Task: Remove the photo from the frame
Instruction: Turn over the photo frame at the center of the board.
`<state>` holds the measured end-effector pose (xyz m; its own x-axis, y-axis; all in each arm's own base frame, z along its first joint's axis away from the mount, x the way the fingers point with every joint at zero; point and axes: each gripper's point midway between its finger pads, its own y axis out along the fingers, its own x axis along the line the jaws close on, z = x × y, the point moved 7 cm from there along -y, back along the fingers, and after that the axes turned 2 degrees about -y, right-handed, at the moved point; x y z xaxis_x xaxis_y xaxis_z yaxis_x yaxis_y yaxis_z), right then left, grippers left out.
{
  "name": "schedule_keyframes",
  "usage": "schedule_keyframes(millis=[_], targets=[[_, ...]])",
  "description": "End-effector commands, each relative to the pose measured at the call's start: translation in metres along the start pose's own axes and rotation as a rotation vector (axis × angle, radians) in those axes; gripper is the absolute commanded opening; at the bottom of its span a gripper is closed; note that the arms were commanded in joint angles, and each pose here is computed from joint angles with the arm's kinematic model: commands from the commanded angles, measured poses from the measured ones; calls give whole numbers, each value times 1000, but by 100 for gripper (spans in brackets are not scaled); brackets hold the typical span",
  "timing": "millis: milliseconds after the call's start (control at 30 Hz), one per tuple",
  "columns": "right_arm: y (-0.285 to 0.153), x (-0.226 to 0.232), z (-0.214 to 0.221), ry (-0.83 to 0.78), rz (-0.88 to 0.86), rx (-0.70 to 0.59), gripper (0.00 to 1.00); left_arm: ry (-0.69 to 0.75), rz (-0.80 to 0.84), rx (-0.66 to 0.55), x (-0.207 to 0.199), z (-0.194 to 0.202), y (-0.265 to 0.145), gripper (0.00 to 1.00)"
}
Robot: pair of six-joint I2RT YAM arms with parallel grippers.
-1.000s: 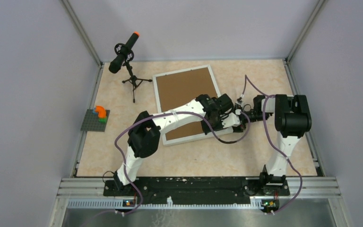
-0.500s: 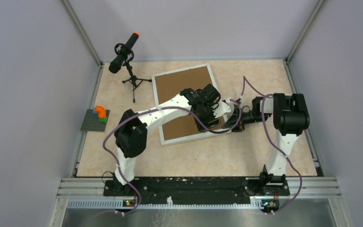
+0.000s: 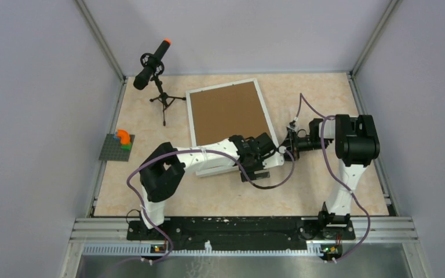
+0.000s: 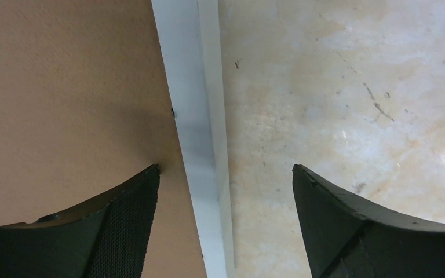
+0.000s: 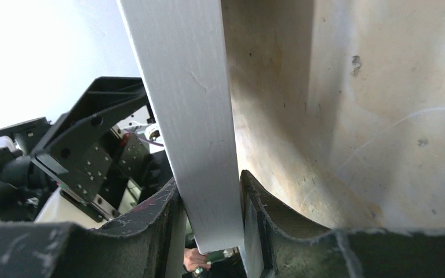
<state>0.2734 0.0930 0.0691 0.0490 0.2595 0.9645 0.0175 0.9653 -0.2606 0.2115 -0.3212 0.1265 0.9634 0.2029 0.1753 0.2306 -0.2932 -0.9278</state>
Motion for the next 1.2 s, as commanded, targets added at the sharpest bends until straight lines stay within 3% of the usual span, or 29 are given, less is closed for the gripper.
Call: schedule_keyframes(millis=[0,233,333,400,467,600,700,867,933,1067,1167], targets=[[-8,44,-1,35,-135,0,15,1,-257,-85,15,-21,-3,84],[-3,45,7,59,-144,20,16,-1,-437,-114,28,-31,-3,69],[-1,45,7,68,-151,27,18,18,-444,-121,29,-35,-2,57],[-1,45,4,69,-149,29,28,30,-428,-125,28,-35,-3,43],[-1,44,0,67,-147,30,48,40,-400,-128,25,-34,-5,32],[0,38,-15,66,-150,44,68,49,-331,-155,17,-32,-13,21],[8,38,-32,45,-160,70,71,60,-290,-177,12,-31,-19,18],[10,37,-55,17,-125,72,73,71,-275,-156,9,-24,-16,3],[11,36,-56,4,-88,55,68,60,-308,-162,13,-25,-17,7],[10,42,-54,-66,-47,-14,60,12,-317,-216,20,-33,-22,55],[9,42,-46,-115,-21,-21,52,12,-351,-196,25,-33,-16,76]])
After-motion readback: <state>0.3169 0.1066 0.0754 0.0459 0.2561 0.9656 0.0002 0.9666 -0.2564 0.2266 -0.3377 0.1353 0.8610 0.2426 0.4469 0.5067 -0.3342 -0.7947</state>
